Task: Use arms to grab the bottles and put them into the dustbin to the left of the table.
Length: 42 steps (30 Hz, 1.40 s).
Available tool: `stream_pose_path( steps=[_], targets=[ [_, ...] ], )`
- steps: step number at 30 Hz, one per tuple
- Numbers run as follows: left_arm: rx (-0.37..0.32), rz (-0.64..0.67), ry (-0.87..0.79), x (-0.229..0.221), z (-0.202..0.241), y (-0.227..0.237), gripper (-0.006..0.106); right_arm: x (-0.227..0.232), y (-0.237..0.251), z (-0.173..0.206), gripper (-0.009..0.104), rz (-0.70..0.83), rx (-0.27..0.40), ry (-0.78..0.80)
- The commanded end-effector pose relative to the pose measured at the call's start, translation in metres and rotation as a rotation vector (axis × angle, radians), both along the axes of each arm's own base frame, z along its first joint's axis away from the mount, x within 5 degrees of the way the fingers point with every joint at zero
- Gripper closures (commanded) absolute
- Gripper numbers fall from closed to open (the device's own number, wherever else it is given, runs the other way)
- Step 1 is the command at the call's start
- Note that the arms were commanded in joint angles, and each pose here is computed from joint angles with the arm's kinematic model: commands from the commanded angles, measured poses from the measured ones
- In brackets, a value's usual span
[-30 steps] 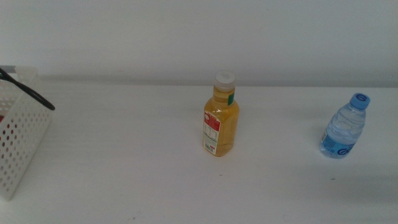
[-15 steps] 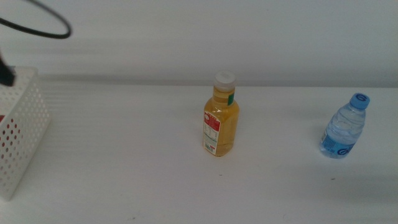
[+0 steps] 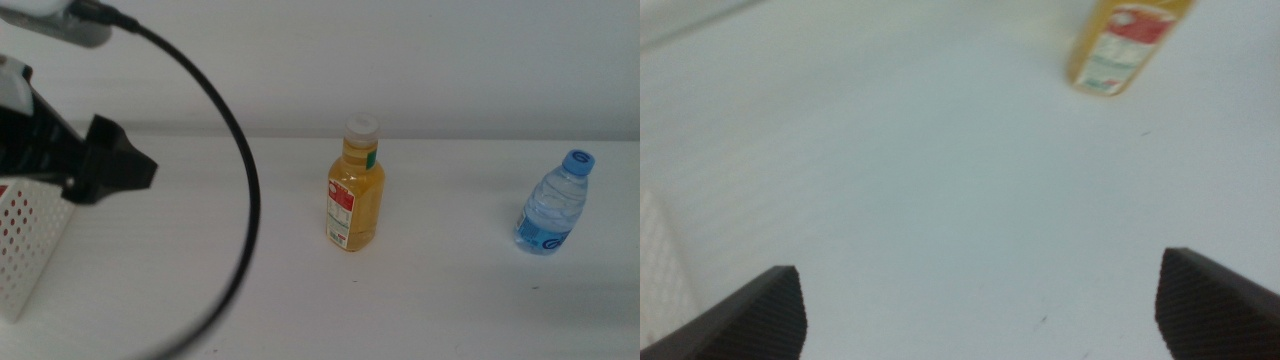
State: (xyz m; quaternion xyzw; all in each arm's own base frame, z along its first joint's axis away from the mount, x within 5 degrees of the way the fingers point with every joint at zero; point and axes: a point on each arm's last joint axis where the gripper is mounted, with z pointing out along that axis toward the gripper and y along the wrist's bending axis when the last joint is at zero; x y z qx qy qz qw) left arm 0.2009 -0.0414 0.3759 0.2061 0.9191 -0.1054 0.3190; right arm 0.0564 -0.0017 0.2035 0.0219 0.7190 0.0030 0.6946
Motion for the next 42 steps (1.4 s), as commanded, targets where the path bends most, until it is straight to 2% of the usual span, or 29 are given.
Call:
stream_pose_path(
  steps=[1,7,14,22,25,37,42],
  targets=[
    [-0.015,-0.02,-0.068,-0.012,0.003,-0.007,0.007,-0.001,0.0,-0.012,0.008,-0.002,-0.012,-0.002],
    [-0.009,-0.067,-0.193,-0.035,-0.009,-0.016,0.007,-0.001,0.0,-0.012,0.008,-0.002,-0.012,-0.002],
    [-0.038,-0.011,-0.287,-0.048,-0.044,-0.025,0.007,-0.001,0.0,-0.012,0.008,-0.002,-0.012,-0.002],
    [-0.182,-0.06,-0.46,-0.057,-0.085,-0.045,0.007,-0.001,0.0,-0.012,0.008,-0.002,-0.012,-0.002],
    [-0.214,-0.064,-0.513,-0.058,-0.096,-0.046,0.007,-0.001,0.0,-0.012,0.008,-0.002,-0.012,-0.002],
    [-0.235,-0.063,-0.55,-0.056,-0.097,-0.047,0.007,-0.001,0.0,-0.012,0.008,-0.002,-0.012,-0.002],
    [-0.217,-0.068,-0.527,-0.044,-0.107,-0.054,0.007,-0.001,0.0,-0.012,0.008,-0.002,-0.012,-0.002]
  ],
)
